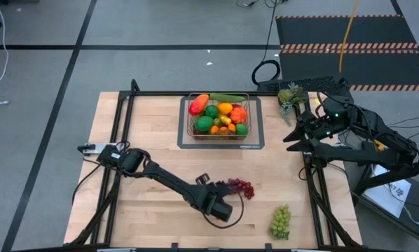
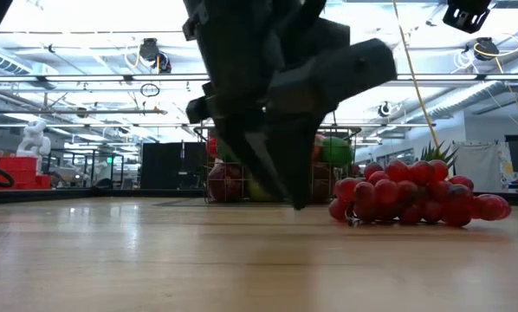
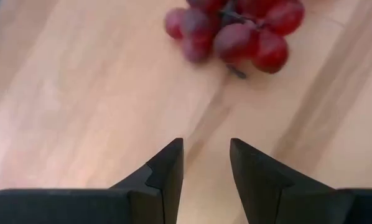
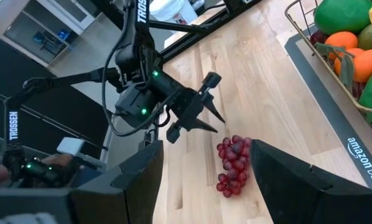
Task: Build produce basket
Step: Put the red grapes into the brown wire basket
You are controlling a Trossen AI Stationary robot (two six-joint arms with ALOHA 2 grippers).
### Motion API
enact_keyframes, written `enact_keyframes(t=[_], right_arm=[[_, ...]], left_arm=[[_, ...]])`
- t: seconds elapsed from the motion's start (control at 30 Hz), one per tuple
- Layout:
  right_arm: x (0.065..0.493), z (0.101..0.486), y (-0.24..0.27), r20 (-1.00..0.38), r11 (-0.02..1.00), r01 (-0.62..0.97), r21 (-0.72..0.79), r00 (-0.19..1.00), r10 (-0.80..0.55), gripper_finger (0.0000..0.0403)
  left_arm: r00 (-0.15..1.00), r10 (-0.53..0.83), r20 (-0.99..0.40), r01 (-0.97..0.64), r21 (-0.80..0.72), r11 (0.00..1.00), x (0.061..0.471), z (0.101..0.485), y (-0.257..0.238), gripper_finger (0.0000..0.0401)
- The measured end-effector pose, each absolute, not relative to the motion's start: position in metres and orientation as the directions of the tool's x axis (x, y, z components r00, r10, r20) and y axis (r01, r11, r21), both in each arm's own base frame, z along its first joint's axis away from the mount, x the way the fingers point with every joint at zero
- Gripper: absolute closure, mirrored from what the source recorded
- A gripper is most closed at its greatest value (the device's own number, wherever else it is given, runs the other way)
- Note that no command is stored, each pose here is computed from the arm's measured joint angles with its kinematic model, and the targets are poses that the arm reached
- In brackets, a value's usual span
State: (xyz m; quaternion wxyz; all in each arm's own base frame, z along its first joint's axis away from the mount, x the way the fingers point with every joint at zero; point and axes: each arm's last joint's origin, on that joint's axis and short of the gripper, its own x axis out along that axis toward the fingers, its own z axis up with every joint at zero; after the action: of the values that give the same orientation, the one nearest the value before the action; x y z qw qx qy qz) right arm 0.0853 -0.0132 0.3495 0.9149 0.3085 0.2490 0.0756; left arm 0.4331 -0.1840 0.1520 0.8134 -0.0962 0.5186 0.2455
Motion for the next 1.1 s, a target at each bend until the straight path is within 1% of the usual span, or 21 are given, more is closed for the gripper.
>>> enact_keyframes(t=[0.07,0.13,0.23,0.3,0.63,0.83,1.1], right_arm=[[0.085,0.349,-0.013,-0.41,0.801,0.015,0.599,0.865,0.29,0.017],[0.085,0.349,-0.013,-0.41,0.803,0.014,0.595,0.865,0.289,0.017],[0.085,0.349,-0.013,-0.41,0.804,0.014,0.595,0.865,0.288,0.017],[0.085,0.349,-0.013,-0.41,0.801,0.016,0.599,0.865,0.289,0.017],[0.084,0.347,-0.013,-0.433,0.794,0.034,0.608,0.851,0.296,0.017],[0.084,0.347,-0.013,-0.433,0.796,0.033,0.604,0.852,0.293,0.017],[0.084,0.347,-0.013,-0.434,0.799,0.033,0.601,0.853,0.291,0.017]], left_arm=[[0.348,0.329,-0.878,-0.496,0.125,0.859,0.434,0.15,-0.181,0.0268],[0.388,0.326,-0.862,-0.481,0.112,0.869,0.438,0.144,-0.177,0.0268],[0.424,0.289,-0.858,-0.464,0.069,0.883,0.442,0.132,-0.172,0.0268],[0.473,0.26,-0.842,-0.471,0.009,0.882,0.446,0.129,-0.172,0.0268],[0.491,0.263,-0.831,-0.54,-0.053,0.84,0.452,0.127,-0.161,0.0267],[0.508,0.272,-0.817,-0.606,-0.115,0.787,0.455,0.131,-0.156,0.0267],[0.574,0.265,-0.775,-0.6,-0.178,0.78,0.463,0.137,-0.152,0.0268]])
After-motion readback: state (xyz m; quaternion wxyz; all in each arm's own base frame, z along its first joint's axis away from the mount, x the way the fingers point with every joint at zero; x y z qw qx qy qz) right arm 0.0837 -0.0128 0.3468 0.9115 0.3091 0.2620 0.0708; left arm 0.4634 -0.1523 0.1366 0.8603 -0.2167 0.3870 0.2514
